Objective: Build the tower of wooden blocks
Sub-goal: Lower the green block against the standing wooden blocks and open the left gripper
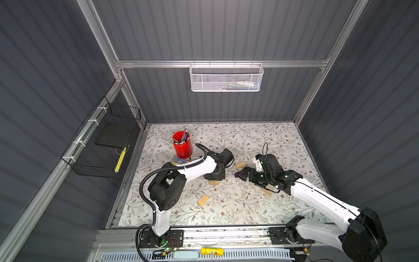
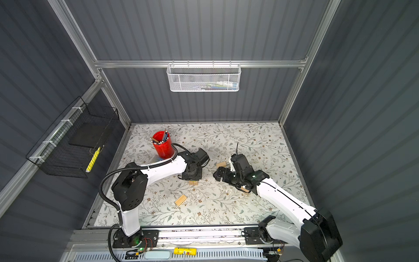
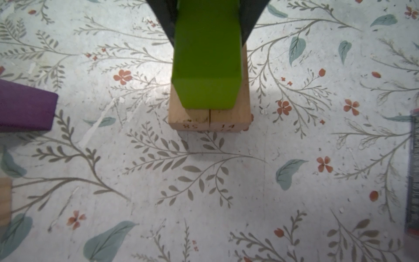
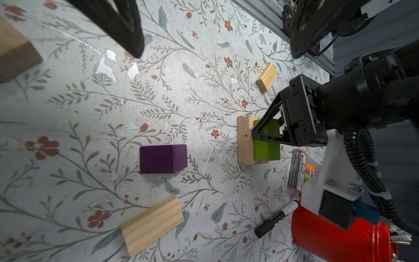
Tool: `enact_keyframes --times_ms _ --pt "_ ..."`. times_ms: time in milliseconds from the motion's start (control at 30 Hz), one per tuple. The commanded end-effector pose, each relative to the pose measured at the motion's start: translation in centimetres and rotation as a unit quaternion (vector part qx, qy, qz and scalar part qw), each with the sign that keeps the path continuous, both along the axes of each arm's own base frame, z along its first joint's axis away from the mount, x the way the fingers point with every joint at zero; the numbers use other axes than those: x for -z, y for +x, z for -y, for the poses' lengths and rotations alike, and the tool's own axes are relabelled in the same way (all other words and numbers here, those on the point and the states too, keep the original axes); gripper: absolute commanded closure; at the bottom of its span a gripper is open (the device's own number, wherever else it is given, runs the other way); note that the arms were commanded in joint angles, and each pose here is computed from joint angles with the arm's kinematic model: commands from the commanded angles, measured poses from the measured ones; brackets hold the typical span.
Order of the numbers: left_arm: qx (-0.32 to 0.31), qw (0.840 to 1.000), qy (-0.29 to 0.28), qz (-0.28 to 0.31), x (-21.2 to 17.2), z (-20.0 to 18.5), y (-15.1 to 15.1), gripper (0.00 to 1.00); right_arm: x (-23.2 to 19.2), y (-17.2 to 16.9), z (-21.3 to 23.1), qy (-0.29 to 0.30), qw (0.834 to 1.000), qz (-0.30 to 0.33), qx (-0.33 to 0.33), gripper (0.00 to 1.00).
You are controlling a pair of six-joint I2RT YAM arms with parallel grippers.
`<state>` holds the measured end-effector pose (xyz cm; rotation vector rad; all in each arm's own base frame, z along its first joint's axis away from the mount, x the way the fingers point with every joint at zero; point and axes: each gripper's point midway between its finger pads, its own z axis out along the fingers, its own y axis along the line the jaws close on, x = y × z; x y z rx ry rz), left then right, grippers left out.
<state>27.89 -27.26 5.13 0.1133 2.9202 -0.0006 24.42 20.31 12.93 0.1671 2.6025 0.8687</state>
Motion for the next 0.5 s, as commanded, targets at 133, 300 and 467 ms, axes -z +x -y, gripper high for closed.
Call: enact_keyframes --times_ms 133,300,467 --pt "-0.01 1.0 -0.009 0.003 -0.87 -0.16 0.08 0.66 0.01 -0.02 0.05 0.004 1.0 -0.002 0.001 0.01" --pt "-0.01 1.0 -0.009 0.004 -1.06 -0.18 0.07 0.6 -0.17 0.01 0.03 0.006 1.0 0.0 0.0 0.01" --pt "-0.011 1.0 -0.011 0.007 -1.36 -0.23 0.12 0.56 -0.28 -0.01 0.02 0.007 1.0 0.001 0.0 0.01"
